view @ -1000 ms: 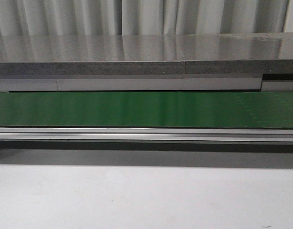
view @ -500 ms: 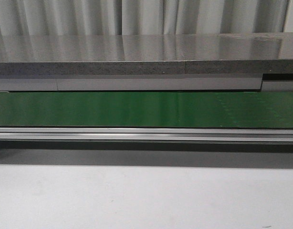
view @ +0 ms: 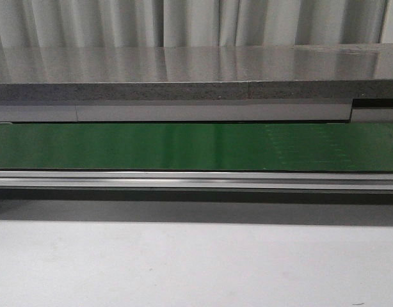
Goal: Move button from right to left
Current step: 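Close the right gripper around the button's black body, then lift the button and carry it over the conveyor belt with the right gripper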
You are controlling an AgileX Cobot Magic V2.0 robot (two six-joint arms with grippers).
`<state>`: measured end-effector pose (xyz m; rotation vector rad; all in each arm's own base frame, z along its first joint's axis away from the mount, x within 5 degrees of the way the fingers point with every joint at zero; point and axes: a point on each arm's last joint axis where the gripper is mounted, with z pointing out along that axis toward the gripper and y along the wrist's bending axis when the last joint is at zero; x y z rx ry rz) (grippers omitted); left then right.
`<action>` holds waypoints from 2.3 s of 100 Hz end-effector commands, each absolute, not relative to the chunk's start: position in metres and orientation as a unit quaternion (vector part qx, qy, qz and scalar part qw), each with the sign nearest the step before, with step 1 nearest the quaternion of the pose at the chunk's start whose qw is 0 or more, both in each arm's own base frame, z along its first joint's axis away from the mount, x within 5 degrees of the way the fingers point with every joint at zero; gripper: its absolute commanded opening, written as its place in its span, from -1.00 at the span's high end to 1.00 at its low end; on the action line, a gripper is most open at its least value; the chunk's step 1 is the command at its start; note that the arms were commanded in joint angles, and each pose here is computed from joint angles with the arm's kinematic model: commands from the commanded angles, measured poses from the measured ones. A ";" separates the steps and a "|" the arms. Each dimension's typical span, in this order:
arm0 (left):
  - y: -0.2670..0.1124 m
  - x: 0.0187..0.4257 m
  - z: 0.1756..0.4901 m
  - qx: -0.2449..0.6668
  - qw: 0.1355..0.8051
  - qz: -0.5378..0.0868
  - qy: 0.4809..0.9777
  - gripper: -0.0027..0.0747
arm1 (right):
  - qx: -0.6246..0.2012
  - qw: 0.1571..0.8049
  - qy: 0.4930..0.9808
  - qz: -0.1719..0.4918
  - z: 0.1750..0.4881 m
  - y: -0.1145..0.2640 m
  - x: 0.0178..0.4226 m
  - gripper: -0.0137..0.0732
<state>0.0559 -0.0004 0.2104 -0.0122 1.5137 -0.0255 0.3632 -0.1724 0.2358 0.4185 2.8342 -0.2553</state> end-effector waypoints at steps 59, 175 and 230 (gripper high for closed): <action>0.000 0.055 0.205 -0.009 0.753 -0.013 0.658 0.98 | 0.140 0.187 0.968 -0.088 0.212 -0.204 0.379 -0.55; 0.000 0.055 0.205 -0.009 0.753 -0.013 0.658 0.98 | 0.153 0.251 0.954 -0.052 0.320 -0.182 0.365 0.48; 0.000 0.055 0.205 -0.009 0.753 -0.013 0.658 0.98 | 0.007 0.204 0.979 0.024 0.346 -0.046 0.368 0.48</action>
